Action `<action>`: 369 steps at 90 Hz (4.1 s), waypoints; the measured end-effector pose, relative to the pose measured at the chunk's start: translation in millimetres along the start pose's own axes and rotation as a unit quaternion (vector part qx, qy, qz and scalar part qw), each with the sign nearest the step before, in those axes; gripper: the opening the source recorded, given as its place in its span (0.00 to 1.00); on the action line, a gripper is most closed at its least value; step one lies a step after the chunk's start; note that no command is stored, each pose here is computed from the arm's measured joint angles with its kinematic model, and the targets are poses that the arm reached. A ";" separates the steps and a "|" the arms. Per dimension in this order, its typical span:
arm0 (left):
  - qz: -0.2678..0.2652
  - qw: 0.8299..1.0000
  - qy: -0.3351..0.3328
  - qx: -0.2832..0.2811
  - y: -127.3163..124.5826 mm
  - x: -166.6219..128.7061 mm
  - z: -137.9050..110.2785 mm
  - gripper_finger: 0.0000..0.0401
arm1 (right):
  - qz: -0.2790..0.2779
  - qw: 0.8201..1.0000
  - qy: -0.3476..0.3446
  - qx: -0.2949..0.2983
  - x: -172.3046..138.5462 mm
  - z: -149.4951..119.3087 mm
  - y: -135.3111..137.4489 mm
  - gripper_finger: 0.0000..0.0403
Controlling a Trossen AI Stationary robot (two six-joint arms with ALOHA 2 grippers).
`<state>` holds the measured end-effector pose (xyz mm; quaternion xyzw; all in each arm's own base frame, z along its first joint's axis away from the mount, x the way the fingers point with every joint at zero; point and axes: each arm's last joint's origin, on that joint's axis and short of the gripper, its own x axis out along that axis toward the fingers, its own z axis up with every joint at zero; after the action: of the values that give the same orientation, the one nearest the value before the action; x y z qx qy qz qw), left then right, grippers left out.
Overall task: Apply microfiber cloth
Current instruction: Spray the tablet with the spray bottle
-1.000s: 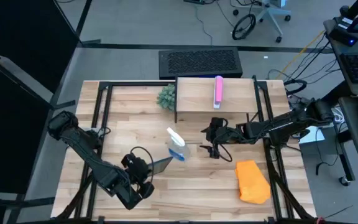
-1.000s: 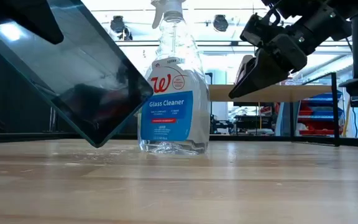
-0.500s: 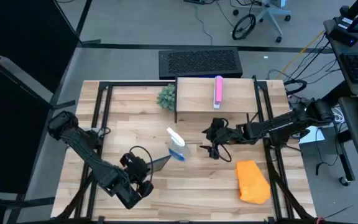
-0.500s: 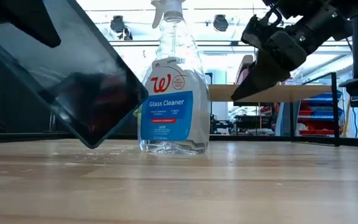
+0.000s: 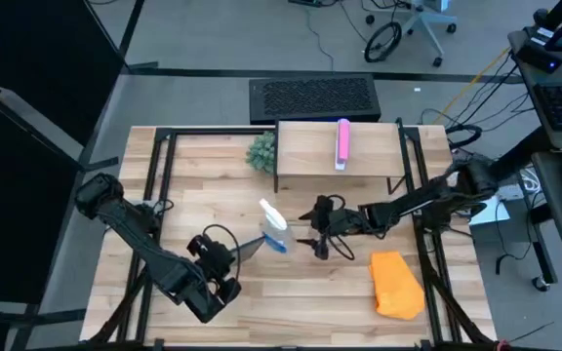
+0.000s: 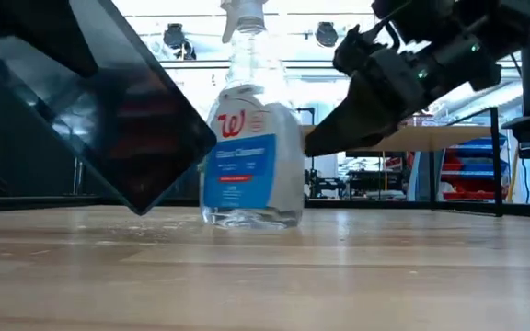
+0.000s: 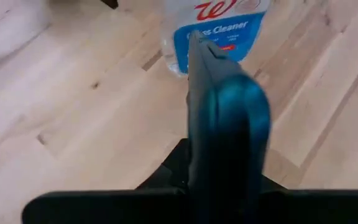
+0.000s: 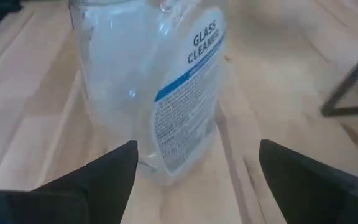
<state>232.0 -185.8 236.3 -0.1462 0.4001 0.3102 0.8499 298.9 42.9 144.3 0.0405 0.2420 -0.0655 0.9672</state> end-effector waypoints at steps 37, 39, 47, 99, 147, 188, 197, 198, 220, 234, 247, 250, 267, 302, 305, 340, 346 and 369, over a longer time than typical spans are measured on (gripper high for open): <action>0.008 1.000 -0.002 0.016 0.9 4.2 4.2 0.02 | -0.001 1.000 -0.024 0.013 18.0 -18.2 14.9 0.78; 0.008 1.000 -0.002 0.016 1.0 4.6 4.4 0.02 | 0.003 1.000 -0.027 0.013 17.8 -18.4 17.1 0.78; 0.009 1.000 -0.002 0.017 1.0 4.9 4.8 0.02 | 0.016 0.999 -0.033 0.008 15.2 -19.2 26.6 0.78; 0.007 0.999 0.015 0.034 1.5 -1.0 -3.9 0.02 | 0.032 0.999 -0.019 -0.013 11.8 -7.2 64.5 0.78; 0.052 0.998 -0.006 0.036 10.5 7.2 7.0 0.02 | 0.012 1.000 -0.027 0.003 16.4 -4.2 55.4 0.78; 0.045 0.998 0.006 0.045 9.5 5.8 4.4 0.02 | 0.040 0.999 -0.026 -0.011 29.0 -3.9 78.0 0.78; 0.054 0.996 0.026 0.062 11.9 -2.0 -1.1 0.02 | 0.039 0.999 -0.006 -0.024 21.9 4.7 80.5 0.78; 0.055 0.996 0.027 0.062 12.1 -3.5 -1.4 0.02 | 0.040 0.999 -0.006 -0.024 20.5 6.9 80.9 0.78; 0.094 0.992 0.019 0.076 21.7 -38.8 -1.0 0.02 | 0.051 0.998 -0.013 -0.036 -24.3 42.3 80.1 0.78; 0.085 0.993 0.012 0.079 31.0 -54.0 5.5 0.02 | 0.048 0.997 -0.003 -0.066 -49.1 55.6 71.4 0.78; 0.069 0.995 -0.015 0.068 40.8 -63.3 14.5 0.02 | 0.034 0.998 0.000 -0.055 -62.0 65.6 57.3 0.79; 0.068 0.995 -0.020 0.066 44.1 -65.7 16.7 0.02 | 0.029 0.998 0.004 -0.054 -63.6 66.5 54.2 0.80; 0.061 0.996 -0.034 0.059 57.1 -73.4 27.5 0.02 | 0.002 0.997 0.017 -0.073 -64.3 70.3 36.9 0.94; 0.047 0.997 -0.050 0.031 92.3 -62.6 25.3 0.02 | -0.020 0.998 0.002 -0.057 -57.6 79.5 14.8 0.98; 0.045 0.997 -0.054 0.029 95.9 -61.2 24.0 0.02 | -0.018 0.998 0.002 -0.060 -57.9 79.3 15.6 0.97; 0.002 0.994 -0.107 -0.010 125.5 -38.5 21.9 0.02 | -0.009 0.998 0.004 -0.067 -63.2 79.0 20.2 0.96; 0.011 0.993 -0.114 -0.007 127.1 -30.0 24.6 0.02 | -0.007 0.998 -0.001 -0.065 -63.5 79.7 21.6 0.96; 0.020 0.991 -0.129 0.010 137.8 -15.3 49.6 0.02 | -0.015 0.996 -0.088 -0.029 -60.3 99.9 10.2 0.96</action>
<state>165.1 -62.0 279.6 -0.0887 0.2929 0.3399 0.8893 294.0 48.4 261.2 0.0024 0.1579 -0.0765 0.9845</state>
